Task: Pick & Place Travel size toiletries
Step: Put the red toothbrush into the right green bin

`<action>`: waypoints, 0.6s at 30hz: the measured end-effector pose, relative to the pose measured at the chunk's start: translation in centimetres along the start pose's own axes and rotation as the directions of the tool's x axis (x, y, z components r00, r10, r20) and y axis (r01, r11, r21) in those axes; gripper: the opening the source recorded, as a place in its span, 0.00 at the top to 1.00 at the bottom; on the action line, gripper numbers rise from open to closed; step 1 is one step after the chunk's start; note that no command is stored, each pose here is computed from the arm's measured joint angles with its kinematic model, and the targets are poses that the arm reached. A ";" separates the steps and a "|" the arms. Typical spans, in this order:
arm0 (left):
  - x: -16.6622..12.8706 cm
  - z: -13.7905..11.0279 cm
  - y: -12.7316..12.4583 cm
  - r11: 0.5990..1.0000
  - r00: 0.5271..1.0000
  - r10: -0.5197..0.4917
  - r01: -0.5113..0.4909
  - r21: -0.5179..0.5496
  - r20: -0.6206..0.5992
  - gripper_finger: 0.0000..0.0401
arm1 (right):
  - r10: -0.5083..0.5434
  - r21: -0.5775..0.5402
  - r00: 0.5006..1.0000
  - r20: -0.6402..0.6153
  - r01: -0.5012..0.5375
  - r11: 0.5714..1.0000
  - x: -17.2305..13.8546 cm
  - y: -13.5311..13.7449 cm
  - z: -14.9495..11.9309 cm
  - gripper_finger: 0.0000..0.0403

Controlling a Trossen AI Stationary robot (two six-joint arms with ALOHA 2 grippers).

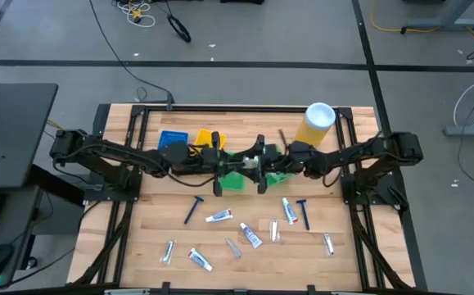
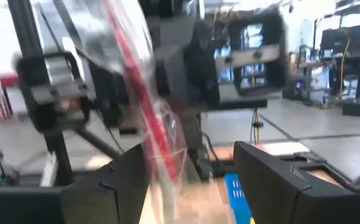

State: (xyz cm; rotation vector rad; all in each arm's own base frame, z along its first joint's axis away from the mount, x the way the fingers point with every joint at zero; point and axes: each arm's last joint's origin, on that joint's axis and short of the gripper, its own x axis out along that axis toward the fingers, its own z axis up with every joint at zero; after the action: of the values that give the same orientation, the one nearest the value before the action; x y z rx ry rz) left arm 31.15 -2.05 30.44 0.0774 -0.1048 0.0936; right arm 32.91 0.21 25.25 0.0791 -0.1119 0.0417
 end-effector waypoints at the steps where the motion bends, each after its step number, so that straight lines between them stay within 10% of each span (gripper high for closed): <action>1: 0.0 -0.1 0.0 1.000 1.000 -0.001 0.001 0.001 -0.006 0.93 | 0.000 -0.011 1.000 -0.018 0.000 1.000 0.2 0.0 -0.2 0.42; 18: 0.0 -0.6 0.1 0.999 0.997 0.053 -0.052 0.008 -0.062 0.93 | -0.031 -0.003 1.000 0.005 0.031 1.000 -0.1 -0.1 -0.2 0.69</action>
State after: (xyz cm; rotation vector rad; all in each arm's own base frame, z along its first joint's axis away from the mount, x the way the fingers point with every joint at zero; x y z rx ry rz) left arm 31.17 -1.88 29.90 0.0779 -0.0444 0.1488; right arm 32.82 0.12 25.08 0.0780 -0.1155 0.0102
